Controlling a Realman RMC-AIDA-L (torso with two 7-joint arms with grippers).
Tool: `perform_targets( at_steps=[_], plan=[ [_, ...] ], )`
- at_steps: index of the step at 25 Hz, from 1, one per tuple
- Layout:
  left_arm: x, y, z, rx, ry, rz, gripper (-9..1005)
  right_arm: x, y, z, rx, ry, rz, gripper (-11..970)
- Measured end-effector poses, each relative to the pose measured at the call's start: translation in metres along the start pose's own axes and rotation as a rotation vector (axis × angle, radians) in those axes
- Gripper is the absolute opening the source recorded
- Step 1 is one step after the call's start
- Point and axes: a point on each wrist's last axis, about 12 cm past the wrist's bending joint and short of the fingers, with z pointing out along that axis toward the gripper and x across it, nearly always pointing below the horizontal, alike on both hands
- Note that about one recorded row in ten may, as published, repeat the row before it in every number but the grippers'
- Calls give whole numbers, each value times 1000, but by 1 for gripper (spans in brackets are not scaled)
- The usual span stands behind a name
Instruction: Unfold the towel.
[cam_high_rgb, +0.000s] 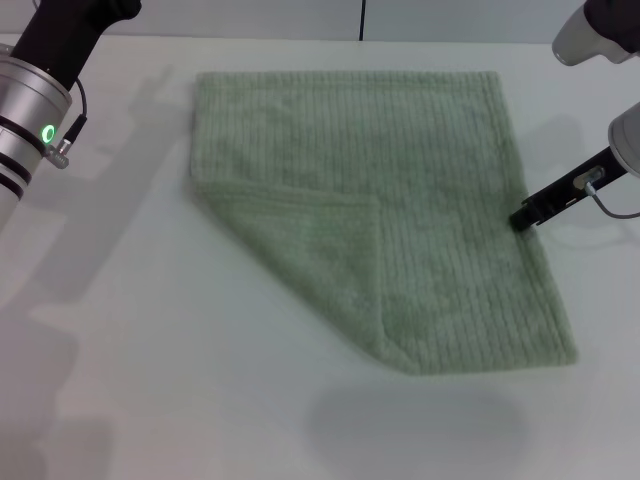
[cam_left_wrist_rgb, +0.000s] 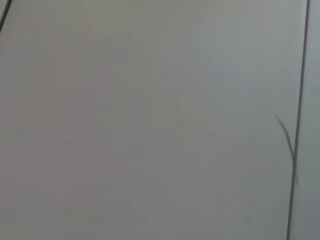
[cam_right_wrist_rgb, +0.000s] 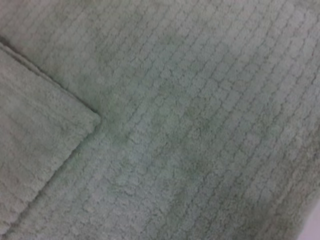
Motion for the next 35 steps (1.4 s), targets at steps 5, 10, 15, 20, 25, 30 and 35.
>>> perform_targets(
  at_steps=[5, 10, 15, 20, 25, 30, 35],
  plan=[
    [0, -1, 0, 8, 4, 2, 741, 1, 0, 2, -3, 1, 6, -2],
    [2, -5, 1, 30, 16, 1, 741, 1, 0, 2, -5, 2, 8, -2],
    [2, -7, 1, 46, 10, -8, 741, 1, 1, 3, -6, 1, 10, -2],
    [-4, -14, 5, 136, 30, -76, 741, 1, 1, 3, -6, 2, 11, -1],
    [-10, -24, 16, 247, 133, -113, 741, 1, 1, 3, -6, 3, 10, -1],
    [-18, -38, 34, 398, 357, -100, 741, 2, 1, 3, -5, 4, 12, -1],
    [-21, -51, 47, 501, 554, -50, 740, 2, 1, 3, -5, 4, 12, -2]
  ],
)
